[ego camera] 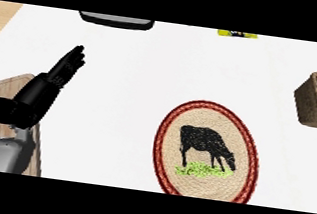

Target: Pick the tomato from the placemat and place it in the basket

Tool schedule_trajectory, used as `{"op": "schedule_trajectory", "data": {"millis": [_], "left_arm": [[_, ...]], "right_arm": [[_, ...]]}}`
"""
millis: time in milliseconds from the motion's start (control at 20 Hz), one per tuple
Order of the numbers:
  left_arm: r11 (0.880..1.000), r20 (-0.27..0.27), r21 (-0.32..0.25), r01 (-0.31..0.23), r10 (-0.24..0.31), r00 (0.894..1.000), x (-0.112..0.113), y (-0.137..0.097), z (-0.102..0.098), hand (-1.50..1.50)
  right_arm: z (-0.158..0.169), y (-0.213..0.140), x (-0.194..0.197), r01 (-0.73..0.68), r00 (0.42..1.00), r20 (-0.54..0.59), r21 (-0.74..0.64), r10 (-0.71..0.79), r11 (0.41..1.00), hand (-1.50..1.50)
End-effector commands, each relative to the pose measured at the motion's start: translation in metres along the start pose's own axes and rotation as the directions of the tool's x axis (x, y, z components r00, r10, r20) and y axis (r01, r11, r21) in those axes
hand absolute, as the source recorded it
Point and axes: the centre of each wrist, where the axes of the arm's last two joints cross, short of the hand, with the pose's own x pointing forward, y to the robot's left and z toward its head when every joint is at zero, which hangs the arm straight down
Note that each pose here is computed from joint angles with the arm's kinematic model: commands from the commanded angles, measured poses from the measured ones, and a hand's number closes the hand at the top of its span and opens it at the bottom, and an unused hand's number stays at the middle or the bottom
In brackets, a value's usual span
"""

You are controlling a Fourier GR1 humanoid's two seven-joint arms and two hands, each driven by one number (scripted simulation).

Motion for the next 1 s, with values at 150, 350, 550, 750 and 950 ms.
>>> {"op": "schedule_trajectory", "data": {"millis": [150, 350, 550, 750, 950], "left_arm": [[1.000, 0.008, 0.011, 0.000, 0.000, 1.000, 0.002, 0.003, -0.005, 0.00], [1.000, 0.002, -0.004, -0.005, 0.005, 1.000, 0.002, 0.007, 0.001, 0.00], [1.000, 0.004, 0.011, 0.015, -0.016, 1.000, 0.001, 0.014, -0.002, 0.00], [1.000, -0.010, 0.004, 0.005, -0.005, 1.000, -0.012, 0.003, 0.002, 0.00], [1.000, -0.008, 0.004, 0.011, -0.011, 1.000, -0.001, 0.005, -0.001, 0.00]], "right_arm": [[-0.058, -0.019, -0.026, -0.016, 0.998, -0.063, -0.066, 0.012, 0.998, 1.50], [-0.082, -0.005, -0.061, -0.029, 0.994, -0.107, -0.052, 0.024, 0.998, 1.50], [-0.100, -0.019, -0.087, -0.020, 0.996, -0.092, -0.019, 0.018, 1.000, 1.50], [-0.113, -0.003, -0.115, -0.040, 0.995, -0.088, -0.032, 0.037, 0.999, 1.50], [-0.119, -0.006, -0.144, -0.055, 0.996, -0.068, -0.101, 0.048, 0.993, 1.50]]}}
